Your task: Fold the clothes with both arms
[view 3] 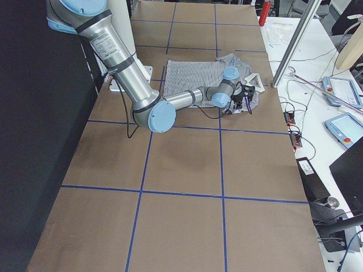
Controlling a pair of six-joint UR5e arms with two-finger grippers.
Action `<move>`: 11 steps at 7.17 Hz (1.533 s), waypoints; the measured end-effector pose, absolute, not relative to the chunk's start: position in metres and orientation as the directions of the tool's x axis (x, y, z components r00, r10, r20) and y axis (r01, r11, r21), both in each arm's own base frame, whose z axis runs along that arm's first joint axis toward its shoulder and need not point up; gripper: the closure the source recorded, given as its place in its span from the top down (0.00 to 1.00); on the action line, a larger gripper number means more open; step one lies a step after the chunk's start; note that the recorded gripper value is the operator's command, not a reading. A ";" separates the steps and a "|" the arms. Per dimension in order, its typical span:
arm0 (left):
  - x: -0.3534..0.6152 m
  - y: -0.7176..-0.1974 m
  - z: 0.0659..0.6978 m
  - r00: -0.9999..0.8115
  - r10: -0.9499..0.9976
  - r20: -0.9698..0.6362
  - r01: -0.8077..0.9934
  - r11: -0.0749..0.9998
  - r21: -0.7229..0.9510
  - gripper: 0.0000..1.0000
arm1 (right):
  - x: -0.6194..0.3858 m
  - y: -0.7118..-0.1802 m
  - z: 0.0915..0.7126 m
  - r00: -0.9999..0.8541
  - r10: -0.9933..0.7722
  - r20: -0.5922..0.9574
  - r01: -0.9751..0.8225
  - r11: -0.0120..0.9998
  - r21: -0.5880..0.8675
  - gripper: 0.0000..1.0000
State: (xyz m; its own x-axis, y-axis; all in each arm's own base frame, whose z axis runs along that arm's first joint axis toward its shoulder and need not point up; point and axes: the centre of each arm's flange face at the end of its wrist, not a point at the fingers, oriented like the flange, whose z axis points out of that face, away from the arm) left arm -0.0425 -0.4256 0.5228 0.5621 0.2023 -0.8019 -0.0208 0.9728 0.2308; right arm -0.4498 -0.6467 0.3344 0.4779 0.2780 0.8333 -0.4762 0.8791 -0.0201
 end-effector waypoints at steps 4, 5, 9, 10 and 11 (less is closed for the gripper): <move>-0.043 -0.425 0.523 0.560 0.200 -0.804 -0.020 0.974 0.228 1.00 | -0.525 -0.672 0.257 0.526 0.334 0.782 -0.544 0.839 0.007 0.12; -0.042 -0.425 0.522 0.548 0.200 -0.812 -0.020 0.974 0.227 1.00 | -0.532 -0.677 0.256 0.534 0.341 0.773 -0.549 0.835 0.011 0.99; 0.001 -0.461 0.487 0.474 0.206 -0.856 -0.017 0.974 0.225 1.00 | -0.534 -0.678 0.256 0.541 0.339 0.769 -0.548 0.836 0.017 1.00; 0.041 -0.489 0.456 0.457 0.144 -0.878 0.017 0.985 0.170 1.00 | -0.528 -0.676 0.249 0.529 0.330 0.782 -0.548 0.837 0.017 1.00; 0.098 -0.522 0.422 0.466 0.061 -0.883 0.054 0.994 0.097 1.00 | -0.518 -0.670 0.244 0.512 0.319 0.798 -0.543 0.839 0.012 1.00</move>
